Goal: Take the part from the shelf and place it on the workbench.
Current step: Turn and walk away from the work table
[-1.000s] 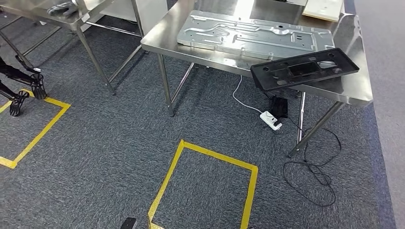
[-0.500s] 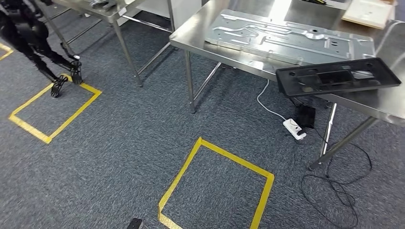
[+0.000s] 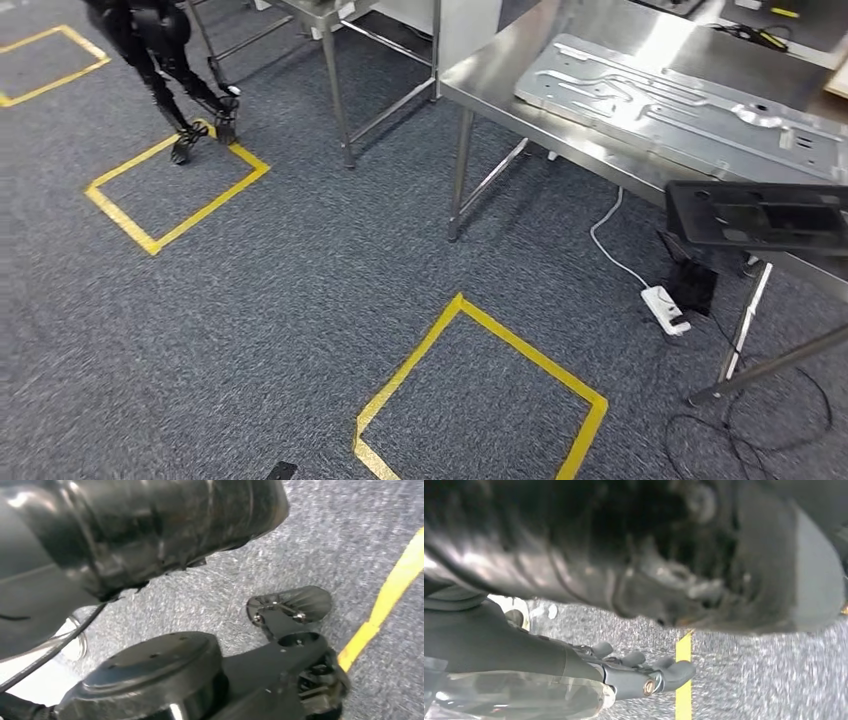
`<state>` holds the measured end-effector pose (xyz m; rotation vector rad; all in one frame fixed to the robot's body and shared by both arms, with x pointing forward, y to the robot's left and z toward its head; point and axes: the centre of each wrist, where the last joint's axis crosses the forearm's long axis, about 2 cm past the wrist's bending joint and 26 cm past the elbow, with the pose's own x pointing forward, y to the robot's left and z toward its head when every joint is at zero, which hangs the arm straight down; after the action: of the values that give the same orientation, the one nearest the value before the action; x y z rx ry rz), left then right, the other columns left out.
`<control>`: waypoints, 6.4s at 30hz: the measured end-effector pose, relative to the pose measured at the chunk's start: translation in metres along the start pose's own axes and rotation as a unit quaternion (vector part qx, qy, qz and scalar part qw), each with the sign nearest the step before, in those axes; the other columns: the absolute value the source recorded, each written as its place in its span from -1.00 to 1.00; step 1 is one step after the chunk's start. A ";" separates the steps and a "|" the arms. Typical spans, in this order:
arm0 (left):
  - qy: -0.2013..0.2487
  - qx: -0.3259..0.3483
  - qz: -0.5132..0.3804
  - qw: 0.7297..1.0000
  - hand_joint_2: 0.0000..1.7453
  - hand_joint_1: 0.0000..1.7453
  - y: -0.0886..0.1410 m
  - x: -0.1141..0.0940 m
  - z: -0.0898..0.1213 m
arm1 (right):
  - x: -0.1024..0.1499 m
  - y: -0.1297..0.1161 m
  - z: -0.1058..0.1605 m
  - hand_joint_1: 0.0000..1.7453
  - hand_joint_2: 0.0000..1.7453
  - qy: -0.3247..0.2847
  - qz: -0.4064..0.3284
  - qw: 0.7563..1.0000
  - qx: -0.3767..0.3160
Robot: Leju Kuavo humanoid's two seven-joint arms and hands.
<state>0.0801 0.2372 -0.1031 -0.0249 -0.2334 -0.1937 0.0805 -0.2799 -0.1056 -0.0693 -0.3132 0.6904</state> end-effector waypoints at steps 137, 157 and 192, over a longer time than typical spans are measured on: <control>0.025 -0.015 -0.134 0.991 -1.00 -1.00 0.015 -0.007 0.000 | 0.007 0.007 0.000 -1.00 -1.00 0.006 0.088 0.995 0.045; 0.012 -0.027 -0.147 0.989 -1.00 -1.00 -0.012 0.005 0.001 | 0.005 0.007 0.000 -1.00 -1.00 0.023 0.085 0.995 0.042; 0.005 -0.024 -0.170 0.985 -1.00 -1.00 0.000 0.003 0.000 | 0.002 0.003 0.000 -1.00 -1.00 0.083 0.037 0.993 0.082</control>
<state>0.0832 0.2367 -0.1023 -0.0311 -0.2216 -0.5391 0.0798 -0.2760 -0.1055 0.0184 -0.0942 0.7757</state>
